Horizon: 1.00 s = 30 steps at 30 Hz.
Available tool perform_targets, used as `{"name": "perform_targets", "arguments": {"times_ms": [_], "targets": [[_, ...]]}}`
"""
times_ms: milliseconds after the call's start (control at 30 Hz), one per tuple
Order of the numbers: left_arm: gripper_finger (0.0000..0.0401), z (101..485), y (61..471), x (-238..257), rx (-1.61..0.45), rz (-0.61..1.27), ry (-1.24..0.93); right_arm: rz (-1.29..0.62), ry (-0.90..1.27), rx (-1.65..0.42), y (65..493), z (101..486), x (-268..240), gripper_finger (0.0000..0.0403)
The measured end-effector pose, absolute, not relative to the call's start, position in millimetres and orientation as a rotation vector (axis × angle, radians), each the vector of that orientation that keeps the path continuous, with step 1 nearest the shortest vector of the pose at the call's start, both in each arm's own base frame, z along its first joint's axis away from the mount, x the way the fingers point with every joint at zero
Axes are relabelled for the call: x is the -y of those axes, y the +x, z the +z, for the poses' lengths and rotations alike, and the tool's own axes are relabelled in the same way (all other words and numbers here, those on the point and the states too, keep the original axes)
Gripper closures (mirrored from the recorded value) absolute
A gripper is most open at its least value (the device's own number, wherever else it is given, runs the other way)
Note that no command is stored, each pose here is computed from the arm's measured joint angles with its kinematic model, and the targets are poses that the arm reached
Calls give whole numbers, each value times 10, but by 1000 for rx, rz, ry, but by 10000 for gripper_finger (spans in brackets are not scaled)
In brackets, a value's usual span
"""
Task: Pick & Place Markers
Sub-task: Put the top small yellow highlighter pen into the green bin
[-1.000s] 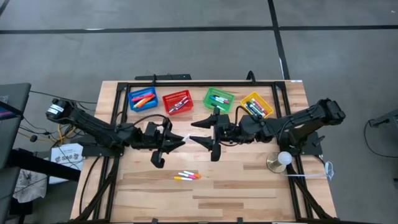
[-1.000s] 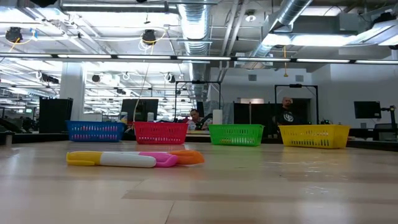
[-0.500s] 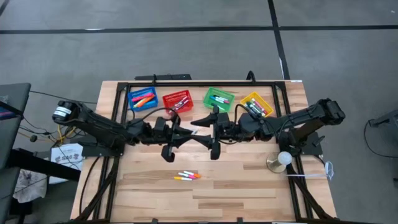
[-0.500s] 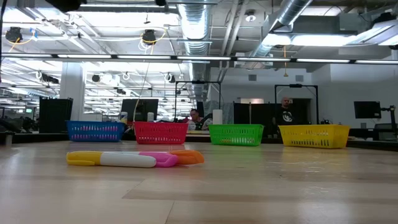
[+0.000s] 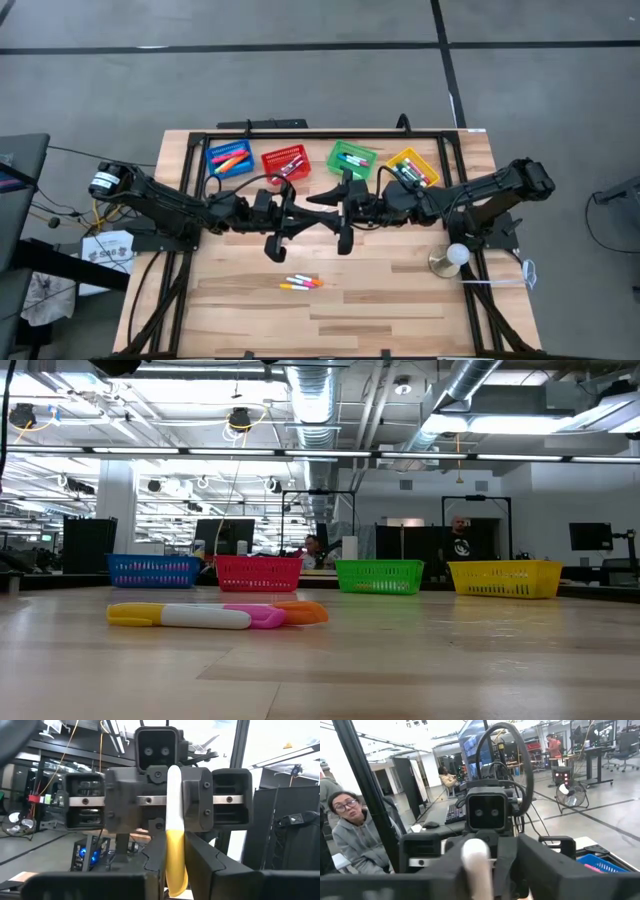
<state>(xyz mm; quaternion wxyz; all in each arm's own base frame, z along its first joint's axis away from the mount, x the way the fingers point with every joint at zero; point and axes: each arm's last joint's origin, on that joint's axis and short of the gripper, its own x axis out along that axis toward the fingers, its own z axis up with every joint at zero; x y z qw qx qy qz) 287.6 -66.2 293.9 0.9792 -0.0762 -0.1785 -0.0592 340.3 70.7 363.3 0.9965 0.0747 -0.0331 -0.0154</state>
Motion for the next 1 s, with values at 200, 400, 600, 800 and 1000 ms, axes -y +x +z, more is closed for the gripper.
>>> {"name": "perform_targets", "arguments": {"times_ms": [200,400,600,800,1000], "targets": [[345,2937,2877,659,358,-114,-156,-15,140,67,3402,3636,-714,384],[339,2951,2868,658,362,-117,-156,-8,166,76,3401,3645,-717,372],[320,3033,2814,628,389,-130,-211,19,166,88,3398,3661,-722,382],[274,3049,2798,624,384,-127,-206,26,158,108,3396,3681,-724,386],[227,3013,2737,597,227,-65,-106,13,133,92,3383,3686,-680,386]]}}
